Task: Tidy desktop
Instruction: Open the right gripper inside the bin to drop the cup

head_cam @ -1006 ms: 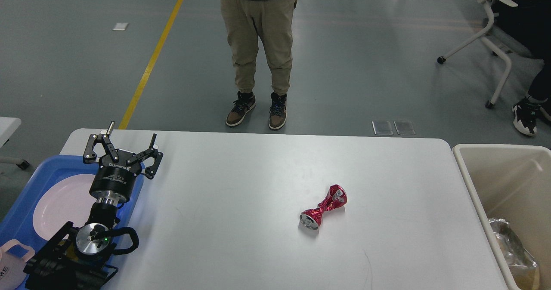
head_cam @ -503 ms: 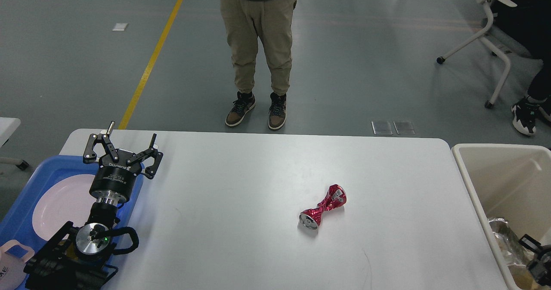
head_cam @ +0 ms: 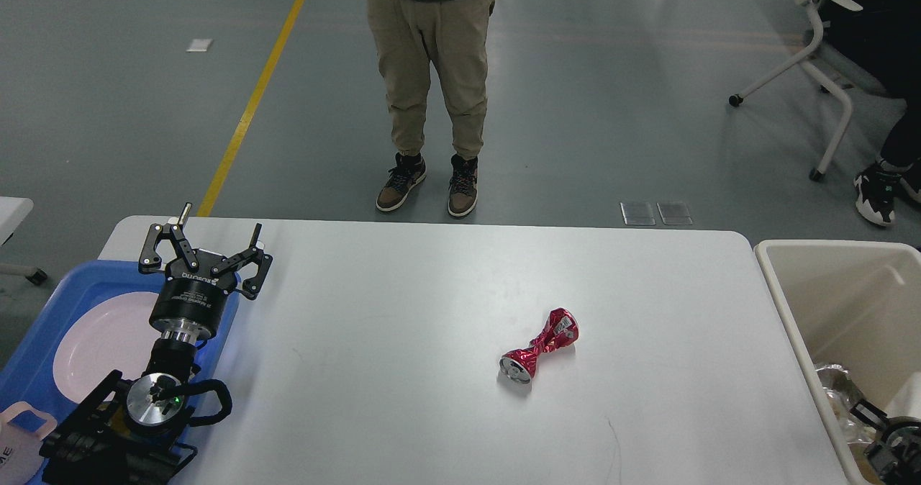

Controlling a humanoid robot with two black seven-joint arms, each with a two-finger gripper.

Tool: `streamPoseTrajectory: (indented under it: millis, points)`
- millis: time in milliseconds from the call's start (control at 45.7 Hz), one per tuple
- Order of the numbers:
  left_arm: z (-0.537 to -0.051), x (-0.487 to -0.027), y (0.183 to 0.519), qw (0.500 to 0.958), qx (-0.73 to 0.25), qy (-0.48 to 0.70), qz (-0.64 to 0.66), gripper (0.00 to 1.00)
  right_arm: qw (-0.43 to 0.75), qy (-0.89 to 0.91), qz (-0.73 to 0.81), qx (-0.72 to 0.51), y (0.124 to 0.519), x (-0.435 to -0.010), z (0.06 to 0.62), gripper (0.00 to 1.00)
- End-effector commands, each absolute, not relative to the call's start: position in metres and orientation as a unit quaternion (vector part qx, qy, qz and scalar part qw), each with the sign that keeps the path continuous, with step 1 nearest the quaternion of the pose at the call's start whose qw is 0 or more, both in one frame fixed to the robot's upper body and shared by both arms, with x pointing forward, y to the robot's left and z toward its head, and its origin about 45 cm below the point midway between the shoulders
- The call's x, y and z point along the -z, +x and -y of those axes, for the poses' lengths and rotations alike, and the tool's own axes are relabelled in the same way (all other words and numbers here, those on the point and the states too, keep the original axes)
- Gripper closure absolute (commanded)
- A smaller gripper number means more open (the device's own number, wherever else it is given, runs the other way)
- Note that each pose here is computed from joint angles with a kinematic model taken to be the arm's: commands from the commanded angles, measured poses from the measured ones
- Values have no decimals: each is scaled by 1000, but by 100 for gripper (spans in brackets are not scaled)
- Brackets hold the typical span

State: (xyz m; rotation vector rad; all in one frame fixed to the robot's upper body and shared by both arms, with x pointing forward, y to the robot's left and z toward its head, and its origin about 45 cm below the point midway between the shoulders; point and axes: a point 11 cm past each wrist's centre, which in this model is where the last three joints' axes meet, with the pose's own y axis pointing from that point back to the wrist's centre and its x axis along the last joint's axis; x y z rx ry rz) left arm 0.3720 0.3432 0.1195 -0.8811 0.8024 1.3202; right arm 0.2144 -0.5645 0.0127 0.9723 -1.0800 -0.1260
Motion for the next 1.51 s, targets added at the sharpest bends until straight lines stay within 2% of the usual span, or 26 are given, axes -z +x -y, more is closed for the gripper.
streamPoseTrajectory:
  millis: [0,66,87,131,787,1006,1115,1225,1487]
  points:
    - [-343,-119,372,630,-576,-385,-351,4,746,444,493,56,214,-13,564,73]
    - [-343,-119,372,630,-577,-385,-351,4,747,442,494,52,215,-13,564,30]
    - [-343,-119,372,630,-576,-385,-351,4,747,441,496,49,215,-13,565,18]
    - [-343,-120,372,630,-576,-385,-350,4,747,436,501,41,217,-15,566,0]
    - [-343,-119,372,630,-577,-385,-351,4,746,431,506,35,218,-17,567,0]
    - [-344,-120,372,630,-577,-384,-350,4,745,454,488,37,244,-27,558,0]
    - [-344,-120,372,630,-577,-384,-350,4,766,466,436,78,245,-47,569,0]
    - [-344,-120,372,630,-577,-384,-350,4,760,498,404,106,264,-70,557,0]
    - [-344,-120,372,630,-576,-385,-350,4,759,549,330,117,307,-165,515,0]
